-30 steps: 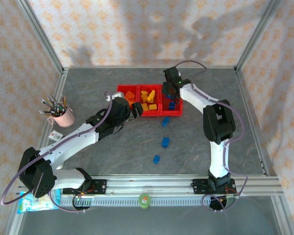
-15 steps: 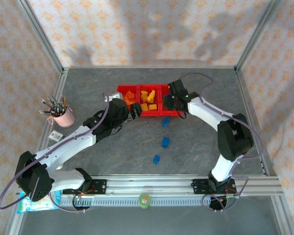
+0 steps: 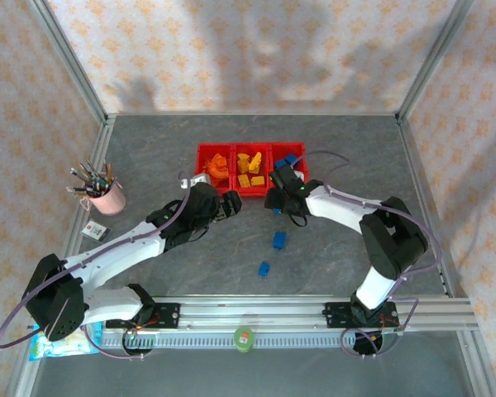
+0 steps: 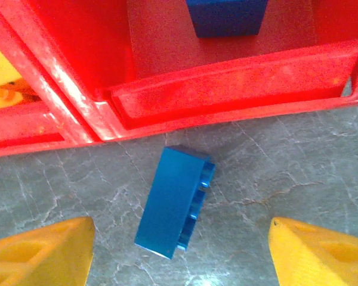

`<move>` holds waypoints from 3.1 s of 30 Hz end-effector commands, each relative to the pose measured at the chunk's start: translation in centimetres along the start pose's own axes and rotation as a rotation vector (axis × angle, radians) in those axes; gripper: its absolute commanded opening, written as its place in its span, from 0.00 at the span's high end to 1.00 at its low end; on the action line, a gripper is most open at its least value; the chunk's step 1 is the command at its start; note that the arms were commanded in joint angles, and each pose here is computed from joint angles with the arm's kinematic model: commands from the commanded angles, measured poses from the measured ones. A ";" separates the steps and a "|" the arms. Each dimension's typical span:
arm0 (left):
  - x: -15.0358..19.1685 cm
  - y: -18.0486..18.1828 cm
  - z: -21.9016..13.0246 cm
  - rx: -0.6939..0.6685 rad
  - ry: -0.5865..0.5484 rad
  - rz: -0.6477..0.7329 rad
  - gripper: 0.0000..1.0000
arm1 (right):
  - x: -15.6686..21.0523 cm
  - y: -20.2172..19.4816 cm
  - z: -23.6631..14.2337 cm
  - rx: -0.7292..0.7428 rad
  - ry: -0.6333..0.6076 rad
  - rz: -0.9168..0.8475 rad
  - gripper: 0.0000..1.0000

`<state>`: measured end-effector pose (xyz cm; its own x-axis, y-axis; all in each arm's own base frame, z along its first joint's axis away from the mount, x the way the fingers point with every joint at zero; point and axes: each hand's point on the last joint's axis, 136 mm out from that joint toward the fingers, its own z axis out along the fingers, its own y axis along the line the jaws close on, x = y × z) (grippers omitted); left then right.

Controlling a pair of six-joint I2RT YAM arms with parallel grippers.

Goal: Sort the legos into containers by color
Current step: Pick up the lego from the center of the table, then place the lego in the container.

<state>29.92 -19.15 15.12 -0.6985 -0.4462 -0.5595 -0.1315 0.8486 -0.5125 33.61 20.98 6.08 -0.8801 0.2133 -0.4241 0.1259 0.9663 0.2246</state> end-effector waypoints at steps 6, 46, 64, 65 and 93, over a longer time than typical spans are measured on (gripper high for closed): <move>-0.8 -0.1 -0.6 0.010 -0.060 -0.034 0.01 | -1.9 1.0 1.7 0.022 -0.068 0.081 0.28; -4.2 -3.2 -0.9 0.054 -0.070 0.043 0.01 | -9.8 -1.0 -6.5 -0.080 -0.214 0.065 0.78; -5.4 -3.4 0.4 0.047 -0.052 0.053 0.01 | -14.2 1.7 1.7 -0.100 -0.131 0.028 0.67; -5.5 -3.5 0.3 0.049 -0.052 0.055 0.01 | -14.3 1.8 1.4 -0.107 -0.135 0.026 0.65; 1.0 -2.8 -1.6 0.104 0.024 0.022 0.01 | 3.8 -0.4 -6.0 -0.074 -0.012 -0.009 0.25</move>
<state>28.82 -21.73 16.73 -0.7364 -0.3839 -0.5571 -0.0258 0.8387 -0.5440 28.37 20.69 9.55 -0.8902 0.1558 -0.4281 0.0333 0.9595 0.2799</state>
